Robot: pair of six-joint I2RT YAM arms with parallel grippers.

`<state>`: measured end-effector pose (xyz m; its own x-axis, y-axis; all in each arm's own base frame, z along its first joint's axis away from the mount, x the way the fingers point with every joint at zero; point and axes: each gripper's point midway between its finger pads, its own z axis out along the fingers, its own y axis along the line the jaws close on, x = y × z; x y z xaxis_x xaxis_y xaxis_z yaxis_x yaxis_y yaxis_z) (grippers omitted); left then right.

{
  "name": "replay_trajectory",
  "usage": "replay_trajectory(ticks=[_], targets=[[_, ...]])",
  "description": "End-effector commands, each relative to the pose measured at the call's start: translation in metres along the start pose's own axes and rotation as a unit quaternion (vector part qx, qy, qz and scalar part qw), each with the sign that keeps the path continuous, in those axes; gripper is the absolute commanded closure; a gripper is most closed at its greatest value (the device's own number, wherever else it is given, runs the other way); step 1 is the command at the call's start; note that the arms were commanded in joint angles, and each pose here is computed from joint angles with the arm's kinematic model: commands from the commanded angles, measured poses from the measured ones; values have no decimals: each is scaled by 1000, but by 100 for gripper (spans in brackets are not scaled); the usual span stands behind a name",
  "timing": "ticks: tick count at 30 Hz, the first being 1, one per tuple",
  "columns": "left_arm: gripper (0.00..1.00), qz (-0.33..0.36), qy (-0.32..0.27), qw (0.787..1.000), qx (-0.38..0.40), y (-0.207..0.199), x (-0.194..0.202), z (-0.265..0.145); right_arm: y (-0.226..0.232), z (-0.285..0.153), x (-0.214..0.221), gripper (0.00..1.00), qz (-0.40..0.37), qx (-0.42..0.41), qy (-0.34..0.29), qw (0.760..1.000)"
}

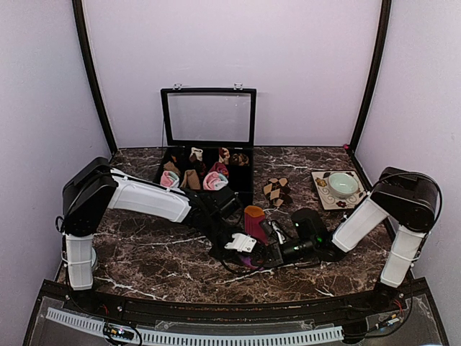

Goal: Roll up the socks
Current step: Roll the sock at the center of the board.

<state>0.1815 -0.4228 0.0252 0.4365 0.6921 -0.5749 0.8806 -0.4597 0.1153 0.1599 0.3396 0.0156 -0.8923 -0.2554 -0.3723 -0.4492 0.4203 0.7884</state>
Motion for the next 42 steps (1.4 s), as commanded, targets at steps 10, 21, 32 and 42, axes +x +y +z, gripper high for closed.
replay_trajectory(ticks=[10,21,32,42], targets=[[87,-61,52,994,69,-36,38,16,-64,-30,47,67,69,163,32,984],[90,-201,-2,962,187,-47,33,10,-54,-88,-9,1,-49,269,-101,957],[91,-275,15,930,244,-48,43,17,26,-159,-51,1,-189,164,-340,907],[94,-360,63,893,262,-34,60,40,52,-87,-2,24,-405,174,-169,881]])
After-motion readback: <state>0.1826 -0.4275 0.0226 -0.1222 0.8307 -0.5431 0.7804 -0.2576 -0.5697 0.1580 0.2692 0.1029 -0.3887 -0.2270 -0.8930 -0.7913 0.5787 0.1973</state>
